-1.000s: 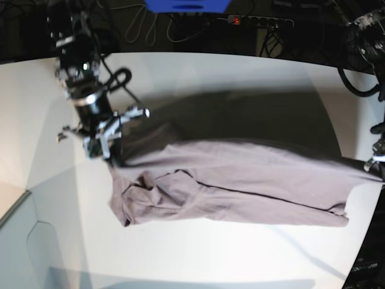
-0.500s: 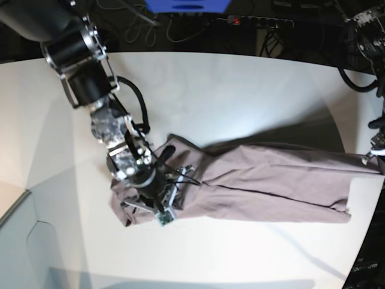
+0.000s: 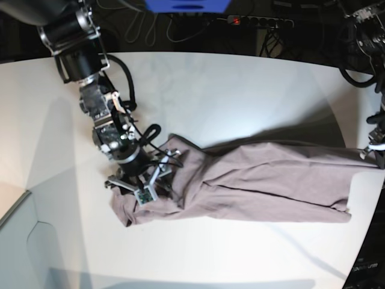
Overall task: Layout the t-shirt on the table in an organized manner, then fold the t-shirt properly
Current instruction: 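Pull the gathered shirt corner with the right gripper toward the hem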
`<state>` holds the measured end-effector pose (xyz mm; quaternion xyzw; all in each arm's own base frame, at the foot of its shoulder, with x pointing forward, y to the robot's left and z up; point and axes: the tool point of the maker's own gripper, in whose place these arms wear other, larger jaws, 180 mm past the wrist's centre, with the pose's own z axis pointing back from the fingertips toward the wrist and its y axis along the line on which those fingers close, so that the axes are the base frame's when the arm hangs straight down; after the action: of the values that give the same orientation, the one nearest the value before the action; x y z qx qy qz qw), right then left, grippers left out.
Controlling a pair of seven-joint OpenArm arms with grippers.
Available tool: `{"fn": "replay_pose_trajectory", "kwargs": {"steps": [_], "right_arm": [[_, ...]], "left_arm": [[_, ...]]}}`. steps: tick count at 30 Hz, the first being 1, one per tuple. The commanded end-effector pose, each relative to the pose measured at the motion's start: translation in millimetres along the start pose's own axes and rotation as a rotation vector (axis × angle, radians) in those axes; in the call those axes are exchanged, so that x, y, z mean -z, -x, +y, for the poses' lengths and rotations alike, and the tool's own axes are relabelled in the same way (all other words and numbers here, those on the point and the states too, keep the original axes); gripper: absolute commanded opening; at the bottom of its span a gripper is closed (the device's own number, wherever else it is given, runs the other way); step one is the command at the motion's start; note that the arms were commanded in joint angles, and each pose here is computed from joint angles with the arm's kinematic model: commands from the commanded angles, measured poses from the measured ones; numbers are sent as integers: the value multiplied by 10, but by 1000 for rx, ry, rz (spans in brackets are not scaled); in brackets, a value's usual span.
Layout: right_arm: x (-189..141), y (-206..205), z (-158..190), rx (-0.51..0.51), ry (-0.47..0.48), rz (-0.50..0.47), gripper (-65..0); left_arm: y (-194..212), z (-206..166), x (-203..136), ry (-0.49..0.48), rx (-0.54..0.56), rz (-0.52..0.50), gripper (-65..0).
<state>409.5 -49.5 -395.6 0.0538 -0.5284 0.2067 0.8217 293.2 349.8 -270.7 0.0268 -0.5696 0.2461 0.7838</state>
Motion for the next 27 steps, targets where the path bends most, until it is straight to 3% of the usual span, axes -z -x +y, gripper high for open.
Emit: {"fn": "replay_pose_trajectory", "kwargs": {"steps": [1,21,27], "right_arm": [[-14,-248,-80,6,20,-81,-310],[-154,451,-63,44,28,63,-325],[-162,468,-105,37,33,67,-326]], "left_arm": [[-171,-19,-2,9,14,-53,-649],[-105,29,25,-2,5,-38,-649],[-100,32,27,-3,4,-36,-649]]}}
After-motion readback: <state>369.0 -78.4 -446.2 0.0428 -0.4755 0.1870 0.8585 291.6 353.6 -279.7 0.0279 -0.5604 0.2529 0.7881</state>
